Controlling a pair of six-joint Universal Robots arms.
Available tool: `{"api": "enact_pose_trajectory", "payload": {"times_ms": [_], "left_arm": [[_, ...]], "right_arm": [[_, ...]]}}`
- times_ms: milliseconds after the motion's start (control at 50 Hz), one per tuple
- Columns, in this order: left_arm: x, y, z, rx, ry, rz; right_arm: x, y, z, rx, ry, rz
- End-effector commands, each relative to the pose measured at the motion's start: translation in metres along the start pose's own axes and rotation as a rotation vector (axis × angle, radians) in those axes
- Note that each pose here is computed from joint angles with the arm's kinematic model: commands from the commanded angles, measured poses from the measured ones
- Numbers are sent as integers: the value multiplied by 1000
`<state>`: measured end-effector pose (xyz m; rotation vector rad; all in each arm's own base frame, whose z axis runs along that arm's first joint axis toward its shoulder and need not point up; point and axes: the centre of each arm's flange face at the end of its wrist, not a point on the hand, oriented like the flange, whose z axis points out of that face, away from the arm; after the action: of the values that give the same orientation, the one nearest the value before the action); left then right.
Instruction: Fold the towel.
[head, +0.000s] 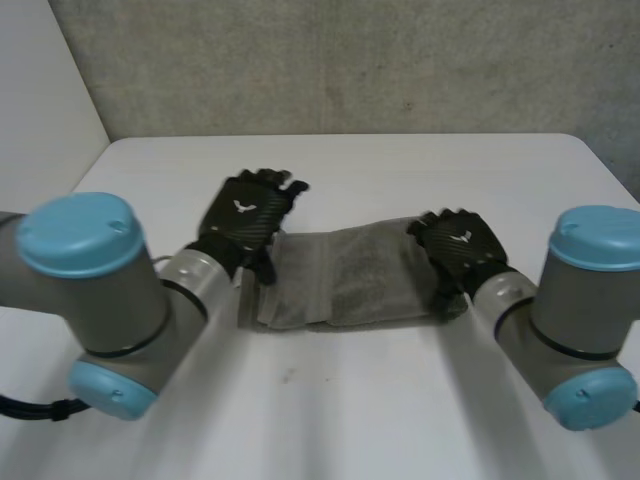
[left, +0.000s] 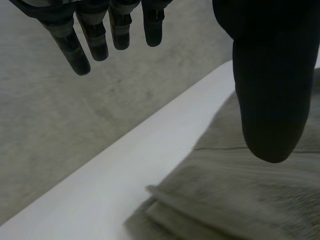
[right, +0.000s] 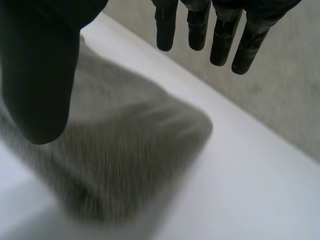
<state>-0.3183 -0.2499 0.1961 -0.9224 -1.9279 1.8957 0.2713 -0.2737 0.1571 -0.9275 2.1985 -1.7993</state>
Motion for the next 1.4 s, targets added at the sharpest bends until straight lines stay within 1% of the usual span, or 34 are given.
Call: {"api": "enact_pose_trajectory", "payload": {"times_ms": [20,60,140,260,420,460,480,500,520,560,580,620,640,660,680,720,740,780,840,900,960,1000,1020,1060,1080,1100,1120,1140,1200,1260,1300,1320,1360,1400], "left_arm": [[20,23,12,-50,31,0],[21,27,12,-66,25,0],[19,36,8,-102,4,-2],[9,38,-2,-128,-35,-2],[-22,34,-22,-140,-120,-19],[-26,34,-24,-143,-132,-23],[-26,34,-24,-143,-132,-23],[-31,33,-26,-143,-146,-26],[-37,33,-26,-142,-163,-29],[-43,31,-26,-138,-180,-32],[-49,29,-27,-133,-199,-34],[-53,27,-27,-129,-212,-38],[-57,25,-28,-127,-221,-40],[-57,25,-28,-127,-221,-40],[-58,23,-29,-123,-226,-42],[-59,21,-32,-117,-230,-41],[-59,19,-33,-114,-229,-42],[-58,19,-34,-114,-229,-45],[-58,18,-35,-111,-228,-49],[-56,14,-33,-95,-225,-57],[-59,8,-29,-69,-229,-68],[-60,1,-26,-49,-232,-73],[-61,-4,-23,-32,-232,-84],[-61,-7,-19,-21,-229,-99],[-58,-11,-16,-6,-218,-117],[-58,-11,-16,-6,-218,-117],[-54,-10,-11,-3,-204,-136],[-54,-10,-11,-3,-204,-136],[-31,-9,5,-3,-137,-180],[-23,-3,10,-27,-116,-190],[-11,13,18,-96,-83,-209],[-11,13,18,-96,-83,-209],[-2,31,20,-184,-64,-234],[0,40,20,-225,-61,-247]], "right_arm": [[19,32,0,-91,42,48],[17,48,8,-110,33,53],[22,53,17,-89,44,49],[32,37,27,-20,71,42],[32,11,32,61,72,30],[21,3,31,88,44,25],[9,-7,31,123,8,8],[-5,-20,30,168,-28,-11],[-5,-20,30,168,-28,-11],[-32,-48,27,257,-97,-35],[-32,-48,27,257,-98,-35],[-71,-65,20,325,-206,-55],[-71,-65,20,325,-206,-56],[-94,-67,15,342,-269,-66],[-94,-67,14,343,-269,-66],[-135,-58,5,339,-391,-83],[-135,-58,5,339,-392,-83],[-164,-39,-1,302,-469,-99],[-171,-26,1,273,-479,-116],[-171,-26,3,279,-472,-126],[-165,-40,3,303,-435,-117],[-145,-62,5,333,-346,-86],[-145,-62,5,333,-345,-86],[-111,-79,11,335,-227,-17],[-111,-79,11,335,-227,-17],[-99,-83,12,330,-192,21],[-98,-83,12,330,-192,21],[-90,-83,14,313,-177,57],[-78,-80,19,267,-175,112],[-73,-69,29,207,-194,152],[-72,-62,35,178,-209,168],[-71,-58,40,155,-222,177],[-69,-53,44,131,-235,184],[-70,-46,48,101,-252,189]]}}
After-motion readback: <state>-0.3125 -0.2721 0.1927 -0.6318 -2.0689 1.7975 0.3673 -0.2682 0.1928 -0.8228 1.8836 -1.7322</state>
